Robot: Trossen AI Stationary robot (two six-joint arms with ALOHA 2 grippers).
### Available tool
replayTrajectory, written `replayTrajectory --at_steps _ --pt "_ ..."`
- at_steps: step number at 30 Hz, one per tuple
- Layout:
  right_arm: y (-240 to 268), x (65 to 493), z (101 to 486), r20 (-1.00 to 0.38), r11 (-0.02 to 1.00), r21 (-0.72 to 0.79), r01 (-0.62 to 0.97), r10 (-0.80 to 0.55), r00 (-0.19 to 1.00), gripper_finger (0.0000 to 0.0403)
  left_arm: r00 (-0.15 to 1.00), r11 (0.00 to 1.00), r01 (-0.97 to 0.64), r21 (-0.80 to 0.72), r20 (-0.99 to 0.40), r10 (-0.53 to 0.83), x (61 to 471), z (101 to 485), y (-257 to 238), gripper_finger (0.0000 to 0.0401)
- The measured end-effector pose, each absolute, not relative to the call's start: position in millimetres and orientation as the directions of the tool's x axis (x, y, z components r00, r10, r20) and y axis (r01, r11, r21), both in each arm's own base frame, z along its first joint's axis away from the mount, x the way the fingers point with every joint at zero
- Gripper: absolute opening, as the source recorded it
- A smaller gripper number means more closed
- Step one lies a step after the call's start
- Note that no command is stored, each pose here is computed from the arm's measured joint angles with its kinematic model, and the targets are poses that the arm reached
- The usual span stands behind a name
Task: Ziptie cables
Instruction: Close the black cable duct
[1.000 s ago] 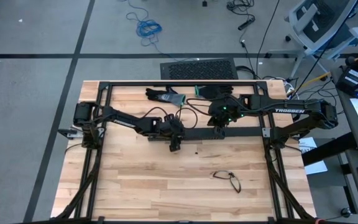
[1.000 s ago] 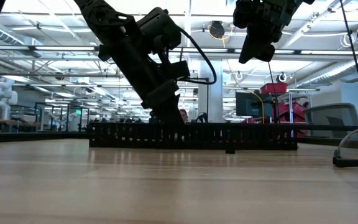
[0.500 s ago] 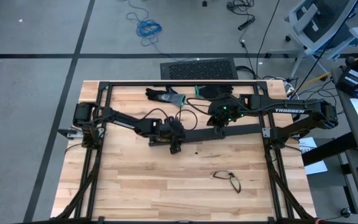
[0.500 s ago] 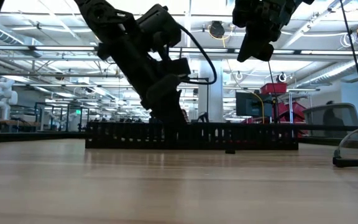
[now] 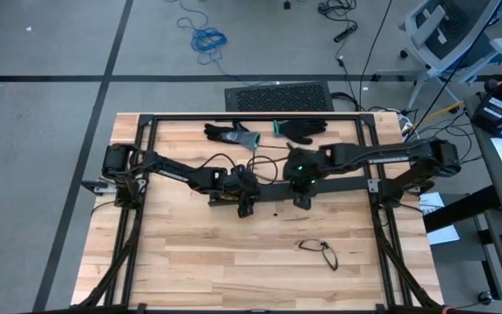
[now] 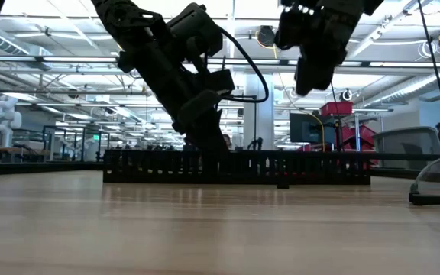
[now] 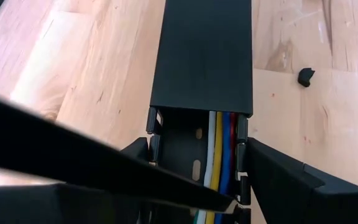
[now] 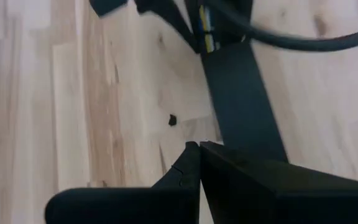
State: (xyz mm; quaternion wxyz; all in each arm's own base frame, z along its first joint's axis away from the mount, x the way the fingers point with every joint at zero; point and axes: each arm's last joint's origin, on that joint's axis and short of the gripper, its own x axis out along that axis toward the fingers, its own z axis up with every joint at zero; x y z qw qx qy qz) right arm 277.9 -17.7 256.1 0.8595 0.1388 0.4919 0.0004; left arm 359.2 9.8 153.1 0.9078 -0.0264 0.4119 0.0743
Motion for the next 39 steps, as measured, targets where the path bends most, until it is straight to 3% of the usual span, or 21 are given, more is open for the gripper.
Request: replayTrajectory --at_steps 7,12,19,27,35,39 --pt "-11.4 297.8 239.6 -0.835 0.964 0.246 0.102 0.157 0.528 0.0 0.649 0.987 -0.161 0.017 -0.751 0.119 359.2 153.2 10.0 0.0248" --pt "-12.9 299.6 239.4 -0.831 0.97 0.222 0.096 0.137 0.54 0.0 0.649 0.986 -0.164 0.02 -0.751 0.123 359.2 153.2 10.1 0.0224" --pt "-17.7 311.5 224.8 -0.846 0.974 0.117 0.192 -0.004 0.532 0.0 0.65 0.986 -0.165 0.022 -0.749 0.125 359.3 153.3 10.2 0.0215" --pt "-16.7 330.4 188.3 -0.881 0.956 0.138 0.261 -0.002 0.474 0.0 0.65 0.986 -0.165 0.022 -0.75 0.125 359.2 153.2 10.2 0.0215" --pt "-17.7 331.8 195.4 -0.851 0.945 0.057 0.323 -0.123 0.51 0.0 0.647 0.986 -0.166 0.022 -0.752 0.125 359.0 153.0 10.2 0.0215" --pt "-17.6 324.9 194.9 -0.881 0.948 0.028 0.318 -0.127 0.455 0.0 0.646 0.986 -0.166 0.022 -0.752 0.126 358.9 152.9 10.3 0.0215"
